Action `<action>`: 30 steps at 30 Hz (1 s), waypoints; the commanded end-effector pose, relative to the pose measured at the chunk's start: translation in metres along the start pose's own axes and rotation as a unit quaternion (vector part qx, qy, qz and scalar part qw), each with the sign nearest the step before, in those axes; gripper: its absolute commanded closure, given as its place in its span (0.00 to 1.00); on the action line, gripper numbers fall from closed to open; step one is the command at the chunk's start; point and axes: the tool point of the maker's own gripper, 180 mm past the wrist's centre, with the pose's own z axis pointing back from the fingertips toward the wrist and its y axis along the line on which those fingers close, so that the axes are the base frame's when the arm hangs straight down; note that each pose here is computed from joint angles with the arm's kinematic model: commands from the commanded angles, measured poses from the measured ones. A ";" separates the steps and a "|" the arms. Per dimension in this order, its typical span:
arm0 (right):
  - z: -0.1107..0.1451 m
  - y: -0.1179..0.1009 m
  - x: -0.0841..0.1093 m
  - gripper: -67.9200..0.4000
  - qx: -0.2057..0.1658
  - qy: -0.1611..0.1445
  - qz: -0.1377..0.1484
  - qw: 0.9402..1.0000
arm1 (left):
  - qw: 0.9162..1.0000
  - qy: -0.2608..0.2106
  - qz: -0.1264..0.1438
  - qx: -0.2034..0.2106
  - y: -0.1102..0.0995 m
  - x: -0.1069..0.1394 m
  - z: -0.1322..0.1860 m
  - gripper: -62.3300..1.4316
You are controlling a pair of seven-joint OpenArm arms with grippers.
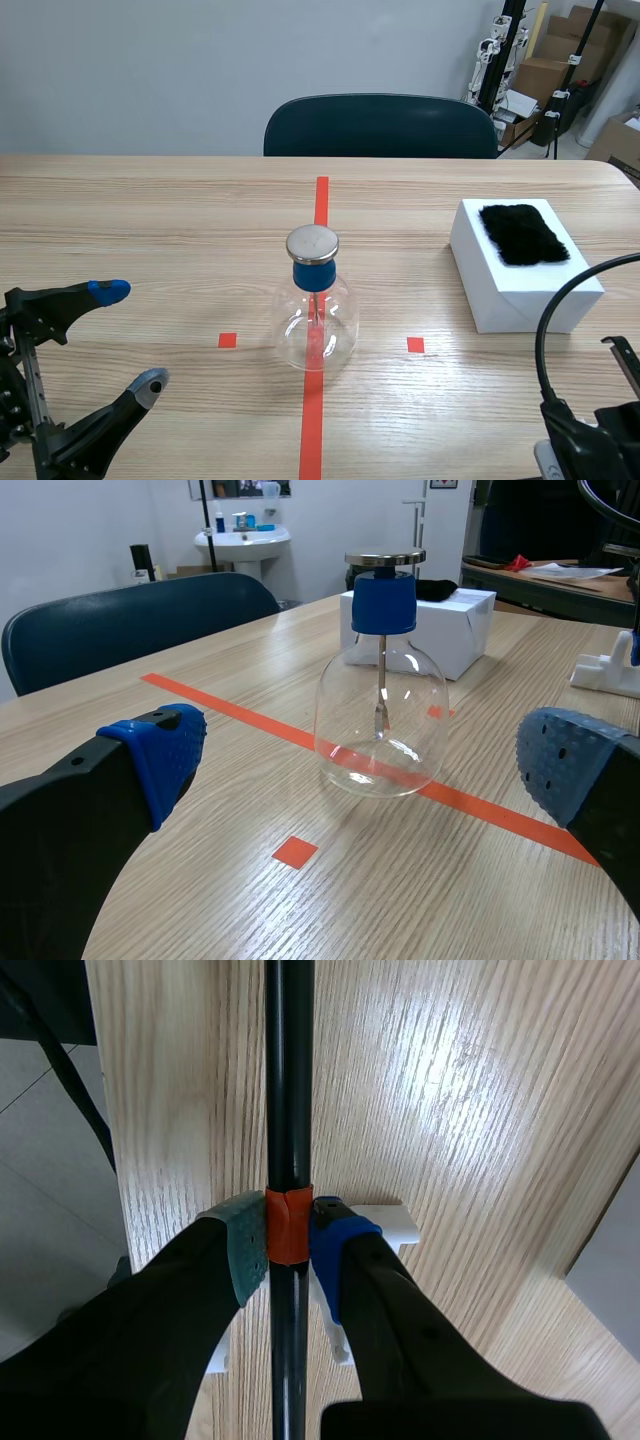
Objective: Do the electroscope experiment. put the rod down on the box
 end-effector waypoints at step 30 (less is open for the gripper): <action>-0.030 -0.007 0.014 0.99 0.002 -0.005 -0.024 1.000 | 1.000 -0.013 -0.004 0.001 0.003 0.007 -0.001 0.00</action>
